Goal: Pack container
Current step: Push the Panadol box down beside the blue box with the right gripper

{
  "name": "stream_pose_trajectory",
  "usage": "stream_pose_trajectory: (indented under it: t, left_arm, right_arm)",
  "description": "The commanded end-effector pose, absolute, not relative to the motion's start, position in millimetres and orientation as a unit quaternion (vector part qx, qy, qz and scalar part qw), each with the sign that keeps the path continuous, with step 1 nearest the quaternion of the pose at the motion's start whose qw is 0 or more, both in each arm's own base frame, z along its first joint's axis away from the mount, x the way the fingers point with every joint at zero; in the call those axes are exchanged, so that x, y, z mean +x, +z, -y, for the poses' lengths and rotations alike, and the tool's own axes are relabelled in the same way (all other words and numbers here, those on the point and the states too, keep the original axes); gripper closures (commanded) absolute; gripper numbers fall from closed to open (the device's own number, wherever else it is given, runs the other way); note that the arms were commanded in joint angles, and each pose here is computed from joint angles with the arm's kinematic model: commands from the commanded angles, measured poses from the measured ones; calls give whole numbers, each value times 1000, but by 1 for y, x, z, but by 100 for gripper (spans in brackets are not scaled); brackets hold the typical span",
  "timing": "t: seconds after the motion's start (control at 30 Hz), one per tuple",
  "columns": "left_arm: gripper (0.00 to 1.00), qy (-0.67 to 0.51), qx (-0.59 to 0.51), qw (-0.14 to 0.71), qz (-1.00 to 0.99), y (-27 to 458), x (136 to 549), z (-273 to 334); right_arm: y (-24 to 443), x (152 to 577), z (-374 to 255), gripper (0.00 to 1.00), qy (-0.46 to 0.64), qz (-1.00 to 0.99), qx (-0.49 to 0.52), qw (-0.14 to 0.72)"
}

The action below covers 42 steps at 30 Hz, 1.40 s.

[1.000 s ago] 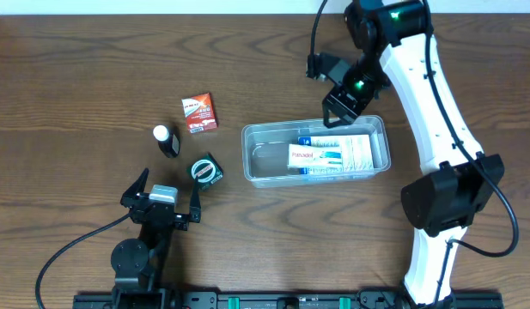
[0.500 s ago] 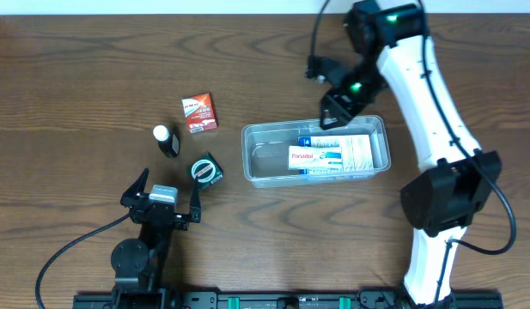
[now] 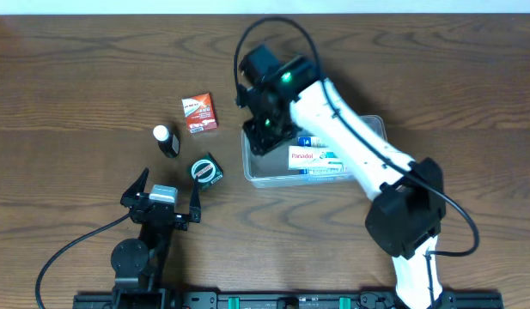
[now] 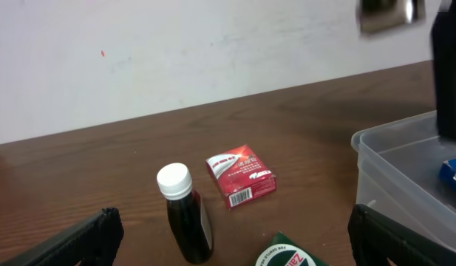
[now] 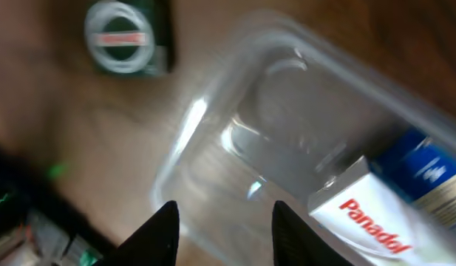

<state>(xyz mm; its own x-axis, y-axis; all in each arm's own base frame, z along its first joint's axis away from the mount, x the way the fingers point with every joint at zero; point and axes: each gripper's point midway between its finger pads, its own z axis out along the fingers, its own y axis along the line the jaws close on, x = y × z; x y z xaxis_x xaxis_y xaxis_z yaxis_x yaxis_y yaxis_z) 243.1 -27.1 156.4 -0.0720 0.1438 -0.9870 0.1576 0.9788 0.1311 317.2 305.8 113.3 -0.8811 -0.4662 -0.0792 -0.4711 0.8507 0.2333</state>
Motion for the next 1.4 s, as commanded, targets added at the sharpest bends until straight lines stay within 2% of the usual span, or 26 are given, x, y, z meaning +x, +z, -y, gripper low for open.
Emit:
stream_pose_trajectory:
  t: [0.0, 0.33, 0.73, 0.87, 0.97, 1.37]
  left_arm:
    - [2, -4, 106, 658, -746, 141, 243, 26]
    - [2, -4, 106, 658, -746, 141, 243, 26]
    - [2, -3, 106, 658, -746, 141, 243, 26]
    - [2, -3, 106, 658, -746, 141, 243, 26]
    - [2, -3, 106, 658, -746, 141, 243, 26]
    - [2, -3, 106, 658, -746, 141, 243, 26]
  right_arm:
    - [96, 319, -294, 65, 70, -988, -135, 24]
    - [70, 326, -288, 71, 46, -994, -89, 43]
    - [44, 326, -270, 72, 8, -998, -43, 55]
    - [44, 328, -270, 70, 9, -997, -43, 58]
    - [44, 329, -269, 60, 6, -997, -43, 60]
    - [44, 328, -260, 53, -5, -998, -36, 52]
